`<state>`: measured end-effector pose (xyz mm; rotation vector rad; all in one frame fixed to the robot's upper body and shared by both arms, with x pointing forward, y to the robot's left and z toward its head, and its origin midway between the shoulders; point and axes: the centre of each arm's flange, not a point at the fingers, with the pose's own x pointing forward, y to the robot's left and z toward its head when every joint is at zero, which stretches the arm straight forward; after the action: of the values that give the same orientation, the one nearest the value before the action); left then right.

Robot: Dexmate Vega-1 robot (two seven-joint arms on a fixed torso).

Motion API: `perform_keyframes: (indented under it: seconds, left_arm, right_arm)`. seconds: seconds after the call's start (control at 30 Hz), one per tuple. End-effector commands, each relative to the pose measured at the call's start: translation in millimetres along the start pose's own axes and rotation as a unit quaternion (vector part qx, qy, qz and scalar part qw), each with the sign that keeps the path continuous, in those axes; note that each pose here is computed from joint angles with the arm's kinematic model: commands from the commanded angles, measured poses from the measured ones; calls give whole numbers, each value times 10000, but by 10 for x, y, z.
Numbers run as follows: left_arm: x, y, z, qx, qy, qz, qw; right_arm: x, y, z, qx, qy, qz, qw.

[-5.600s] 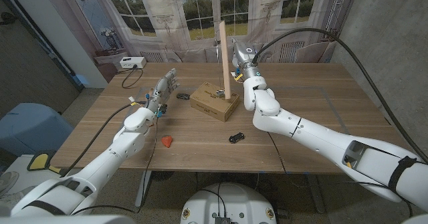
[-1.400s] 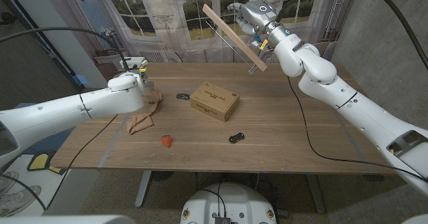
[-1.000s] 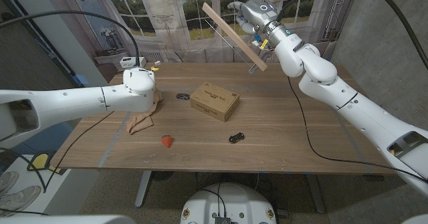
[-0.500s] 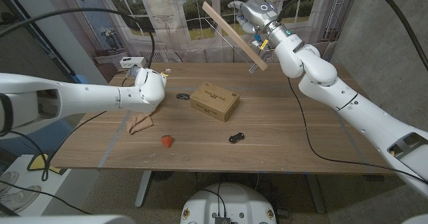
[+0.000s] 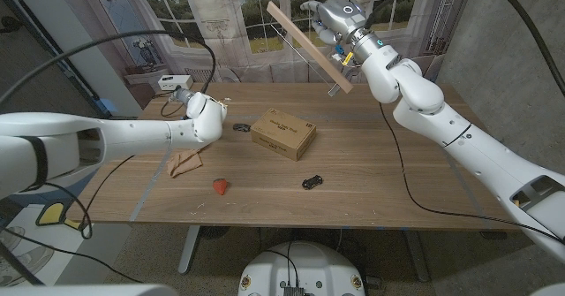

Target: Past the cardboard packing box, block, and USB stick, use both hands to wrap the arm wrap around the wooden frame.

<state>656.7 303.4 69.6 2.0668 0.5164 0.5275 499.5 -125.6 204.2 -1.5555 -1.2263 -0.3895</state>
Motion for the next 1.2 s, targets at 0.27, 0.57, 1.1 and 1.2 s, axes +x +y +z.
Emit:
perform_keyframes:
  seconds: [0.27, 0.57, 1.1, 1.2]
  left_arm:
    - [210, -329, 373, 147, -248, -208, 9994]
    - [221, -437, 505, 93, -200, 213, 9995]
    - [88, -510, 485, -670, -237, 1263, 9894]
    - [20, -399, 410, -852, -246, 1451, 9854]
  right_arm:
    - [65, 25, 30, -54, -25, 62, 10000]
    - [82, 20, 26, -70, -47, 96, 9999]
    - [110, -194, -14, 0, -225, 493, 9985]
    - [97, -165, 38, 65, -377, 583, 9976]
